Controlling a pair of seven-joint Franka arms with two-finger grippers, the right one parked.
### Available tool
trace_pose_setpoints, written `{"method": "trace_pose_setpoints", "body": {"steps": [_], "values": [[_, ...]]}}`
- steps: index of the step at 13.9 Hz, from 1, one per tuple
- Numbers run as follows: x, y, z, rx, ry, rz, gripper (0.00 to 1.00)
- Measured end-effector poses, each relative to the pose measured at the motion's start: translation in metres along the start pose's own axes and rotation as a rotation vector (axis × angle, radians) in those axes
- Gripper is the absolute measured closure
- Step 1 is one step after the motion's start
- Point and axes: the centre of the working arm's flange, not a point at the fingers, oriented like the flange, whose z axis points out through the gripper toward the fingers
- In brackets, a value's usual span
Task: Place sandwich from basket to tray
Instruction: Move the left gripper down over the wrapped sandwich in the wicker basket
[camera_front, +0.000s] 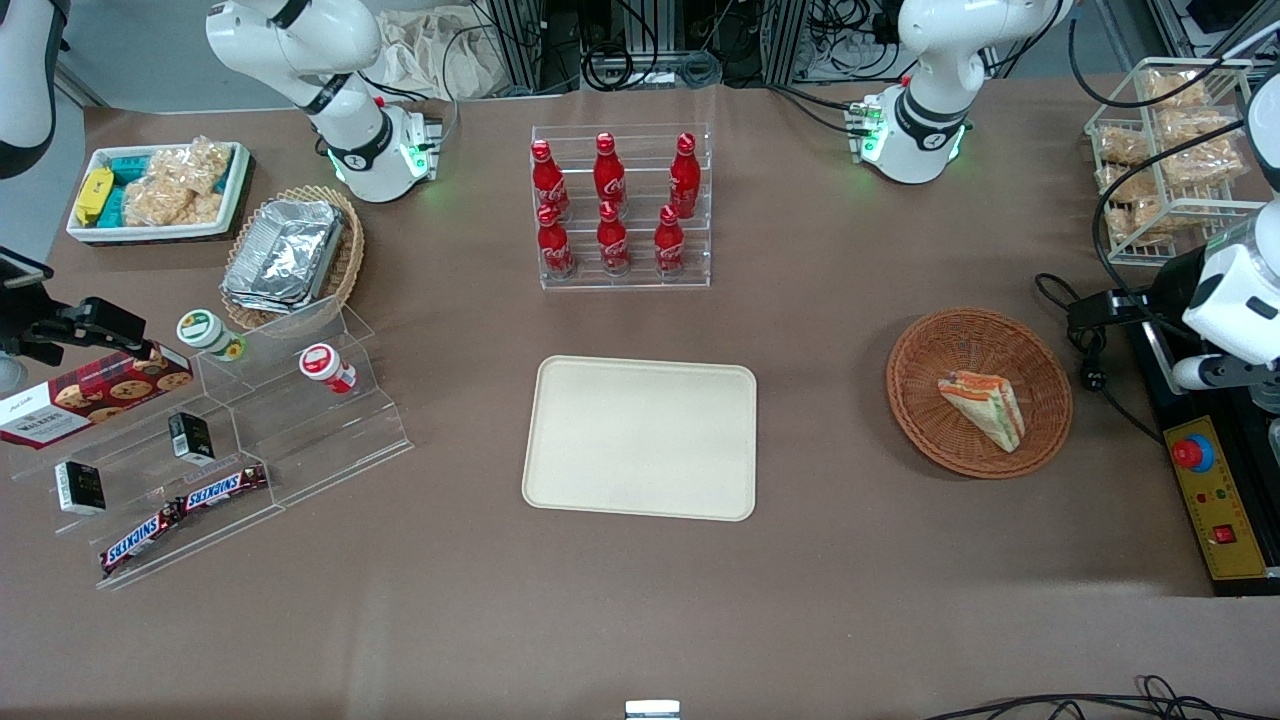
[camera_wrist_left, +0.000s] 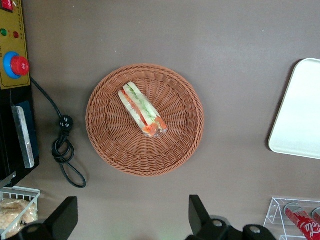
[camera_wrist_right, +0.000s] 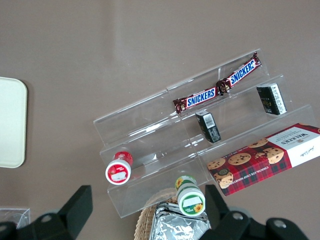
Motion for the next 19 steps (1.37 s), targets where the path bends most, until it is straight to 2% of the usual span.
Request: {"method": "trace_pose_setpoints", "body": {"steps": [3,6,9,11,14,16,19], "values": [[0.002,0.001,0.002,-0.001,-0.004,-0.048,0.0],[0.005,0.007,0.012,0.022,-0.017,-0.145,0.0],[0.004,0.023,0.032,0.052,-0.044,-0.438,0.0],[0.004,0.032,0.055,0.066,-0.047,-0.609,0.0],[0.007,0.034,0.104,0.07,-0.03,-0.736,0.01],[0.006,0.03,0.137,0.082,-0.018,-0.759,0.01],[0.004,0.022,0.175,0.07,0.019,-0.77,0.01]]}}
